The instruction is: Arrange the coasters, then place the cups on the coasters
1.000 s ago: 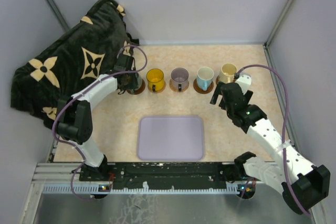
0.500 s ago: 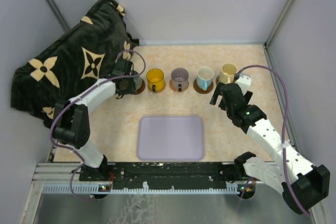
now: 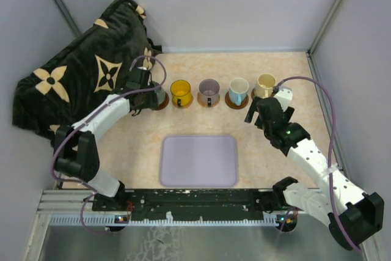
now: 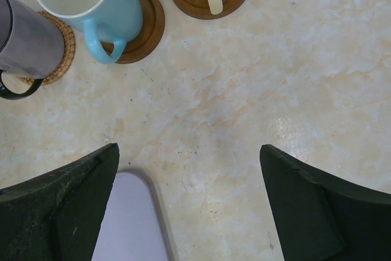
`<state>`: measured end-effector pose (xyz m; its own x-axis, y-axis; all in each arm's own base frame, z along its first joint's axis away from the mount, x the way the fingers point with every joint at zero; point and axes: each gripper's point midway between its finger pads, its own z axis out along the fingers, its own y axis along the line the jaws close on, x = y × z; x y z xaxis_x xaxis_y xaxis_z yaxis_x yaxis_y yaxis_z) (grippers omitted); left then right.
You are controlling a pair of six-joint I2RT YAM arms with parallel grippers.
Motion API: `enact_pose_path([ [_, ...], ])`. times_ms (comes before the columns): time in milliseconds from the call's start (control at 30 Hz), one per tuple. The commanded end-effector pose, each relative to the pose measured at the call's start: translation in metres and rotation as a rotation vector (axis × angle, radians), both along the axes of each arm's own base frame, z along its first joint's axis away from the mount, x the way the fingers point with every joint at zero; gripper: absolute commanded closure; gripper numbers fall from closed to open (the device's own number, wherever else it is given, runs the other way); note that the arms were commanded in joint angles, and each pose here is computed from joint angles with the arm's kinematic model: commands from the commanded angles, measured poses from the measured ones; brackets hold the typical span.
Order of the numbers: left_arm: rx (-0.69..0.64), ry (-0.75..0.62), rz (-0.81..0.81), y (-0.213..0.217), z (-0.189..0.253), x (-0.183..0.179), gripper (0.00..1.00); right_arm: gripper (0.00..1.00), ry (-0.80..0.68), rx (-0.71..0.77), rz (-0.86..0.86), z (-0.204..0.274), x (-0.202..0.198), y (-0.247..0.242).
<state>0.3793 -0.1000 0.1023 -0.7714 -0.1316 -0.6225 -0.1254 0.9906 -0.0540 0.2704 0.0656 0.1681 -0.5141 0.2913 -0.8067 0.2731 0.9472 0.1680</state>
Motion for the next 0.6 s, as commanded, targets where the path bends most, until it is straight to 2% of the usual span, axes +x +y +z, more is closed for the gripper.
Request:
enact_pose_path([
  [0,-0.042,-0.106,-0.024,-0.001,0.043,-0.004,0.35,0.01,-0.071,-0.022,-0.038,0.022,0.008,-0.009],
  [267,-0.065,-0.298,-0.007,0.014,0.106,-0.023,0.26,0.01,-0.106,-0.123,-0.112,0.044,0.025,-0.035],
  [367,-0.05,-0.35,0.018,0.025,0.12,-0.036,0.02,0.01,-0.114,-0.101,-0.165,0.048,0.028,-0.055],
  [567,0.0,-0.392,0.053,0.046,0.142,-0.061,0.0,0.01,-0.142,-0.041,-0.307,0.056,0.015,-0.1],
])
